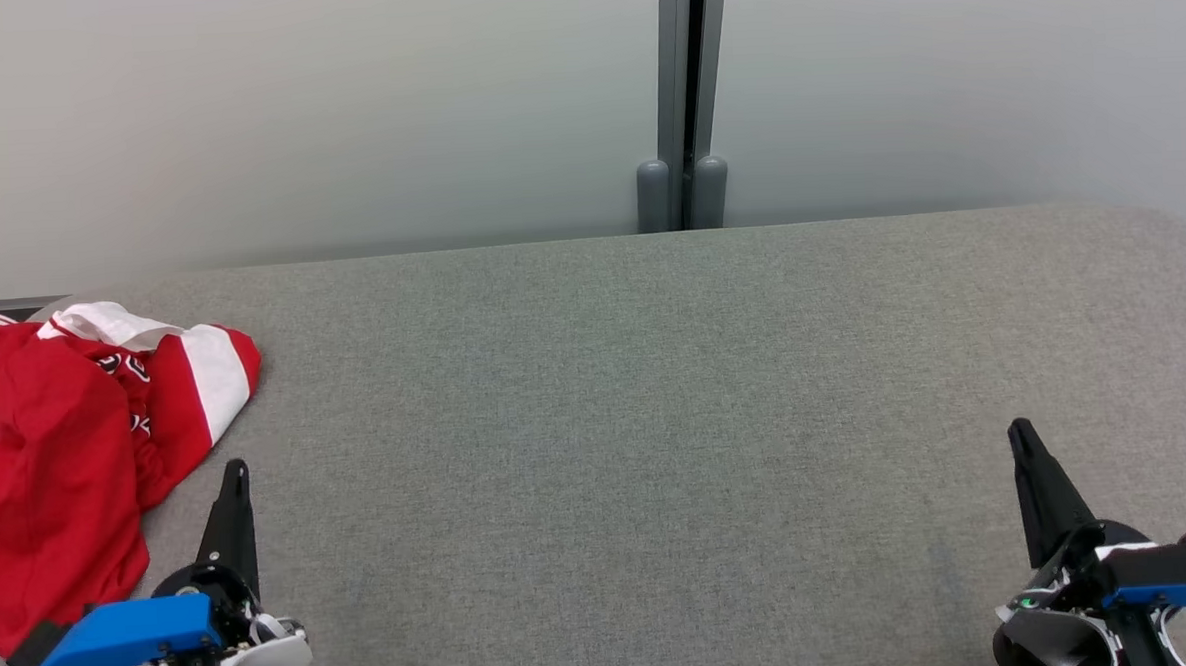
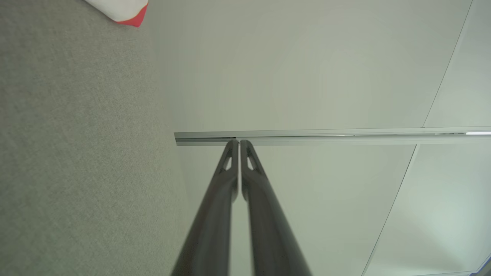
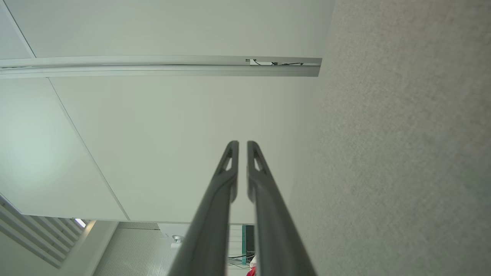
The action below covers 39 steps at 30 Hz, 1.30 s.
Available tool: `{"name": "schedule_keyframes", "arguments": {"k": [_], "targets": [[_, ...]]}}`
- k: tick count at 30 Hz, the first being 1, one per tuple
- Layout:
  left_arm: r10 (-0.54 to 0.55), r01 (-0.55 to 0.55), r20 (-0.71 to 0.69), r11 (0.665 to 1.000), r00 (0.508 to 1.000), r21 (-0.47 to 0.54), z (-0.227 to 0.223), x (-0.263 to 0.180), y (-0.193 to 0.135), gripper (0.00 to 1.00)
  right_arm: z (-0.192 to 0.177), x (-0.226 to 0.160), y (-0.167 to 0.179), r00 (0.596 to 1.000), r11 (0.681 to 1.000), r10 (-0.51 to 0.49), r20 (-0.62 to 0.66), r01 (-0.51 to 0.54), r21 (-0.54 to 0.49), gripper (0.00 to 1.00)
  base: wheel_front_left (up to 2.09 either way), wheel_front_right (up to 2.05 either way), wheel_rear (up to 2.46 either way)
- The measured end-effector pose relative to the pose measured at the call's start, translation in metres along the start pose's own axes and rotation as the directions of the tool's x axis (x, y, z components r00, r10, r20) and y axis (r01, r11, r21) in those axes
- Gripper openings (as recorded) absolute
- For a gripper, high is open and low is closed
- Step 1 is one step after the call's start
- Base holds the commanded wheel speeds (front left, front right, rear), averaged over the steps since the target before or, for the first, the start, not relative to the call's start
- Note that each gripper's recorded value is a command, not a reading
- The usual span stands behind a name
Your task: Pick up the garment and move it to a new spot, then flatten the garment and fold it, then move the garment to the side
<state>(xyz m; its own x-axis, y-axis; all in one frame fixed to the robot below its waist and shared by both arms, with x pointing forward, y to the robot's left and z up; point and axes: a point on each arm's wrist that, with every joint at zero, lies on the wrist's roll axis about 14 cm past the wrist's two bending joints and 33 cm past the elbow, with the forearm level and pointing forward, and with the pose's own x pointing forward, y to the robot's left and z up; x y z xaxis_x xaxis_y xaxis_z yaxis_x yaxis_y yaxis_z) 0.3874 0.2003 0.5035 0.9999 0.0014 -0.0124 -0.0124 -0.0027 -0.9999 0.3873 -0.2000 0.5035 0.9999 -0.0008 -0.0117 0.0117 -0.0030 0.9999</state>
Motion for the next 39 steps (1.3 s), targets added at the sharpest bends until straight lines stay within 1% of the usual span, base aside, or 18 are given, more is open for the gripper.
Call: {"name": "schedule_keyframes", "arguments": {"k": [1,6,10,16,24,27,33,39], "targets": [[0.012,-0.012,0.001,1.000,1.000,-0.002,0.000,-0.001,0.004,1.00,0.000,-0.001,-0.004,1.000,1.000,-0.011,0.000,0.011,0.001,1.00,0.00,0.00,0.00],[0.099,-0.099,0.009,0.995,0.995,-0.013,-0.001,-0.017,0.034,1.00,-0.001,-0.014,-0.029,0.996,0.996,-0.087,0.007,0.087,0.011,1.00,0.00,0.00,0.00],[0.092,-0.092,0.019,0.996,0.996,-0.007,-0.001,-0.016,0.031,1.00,-0.001,-0.013,-0.028,0.996,0.996,-0.084,0.018,0.084,-0.004,1.00,0.00,0.00,0.00],[0.079,-0.081,0.031,0.996,0.996,0.046,-0.001,-0.014,0.027,1.00,-0.001,-0.012,-0.023,0.997,0.996,-0.069,0.030,0.071,-0.056,1.00,0.00,0.00,0.00],[0.045,-0.052,0.046,0.982,0.998,0.181,0.000,-0.009,0.015,1.00,-0.005,-0.009,-0.016,0.998,0.984,-0.047,0.030,0.051,-0.170,1.00,0.00,0.00,0.00],[0.034,-0.045,0.051,0.970,0.998,0.238,0.001,-0.008,0.011,1.00,-0.006,-0.008,-0.013,0.999,0.975,-0.038,0.031,0.044,-0.220,1.00,0.00,0.00,0.00],[0.014,-0.030,0.046,0.933,0.999,0.359,-0.003,-0.006,0.003,1.00,-0.009,-0.007,-0.006,1.000,0.946,-0.015,0.025,0.022,-0.323,1.00,0.00,0.00,0.00],[0.006,-0.024,0.038,0.878,0.999,0.478,-0.008,-0.004,-0.002,1.00,-0.012,-0.005,0.002,1.000,0.905,0.013,0.017,-0.004,-0.424,1.00,0.00,0.00,0.00]]}}
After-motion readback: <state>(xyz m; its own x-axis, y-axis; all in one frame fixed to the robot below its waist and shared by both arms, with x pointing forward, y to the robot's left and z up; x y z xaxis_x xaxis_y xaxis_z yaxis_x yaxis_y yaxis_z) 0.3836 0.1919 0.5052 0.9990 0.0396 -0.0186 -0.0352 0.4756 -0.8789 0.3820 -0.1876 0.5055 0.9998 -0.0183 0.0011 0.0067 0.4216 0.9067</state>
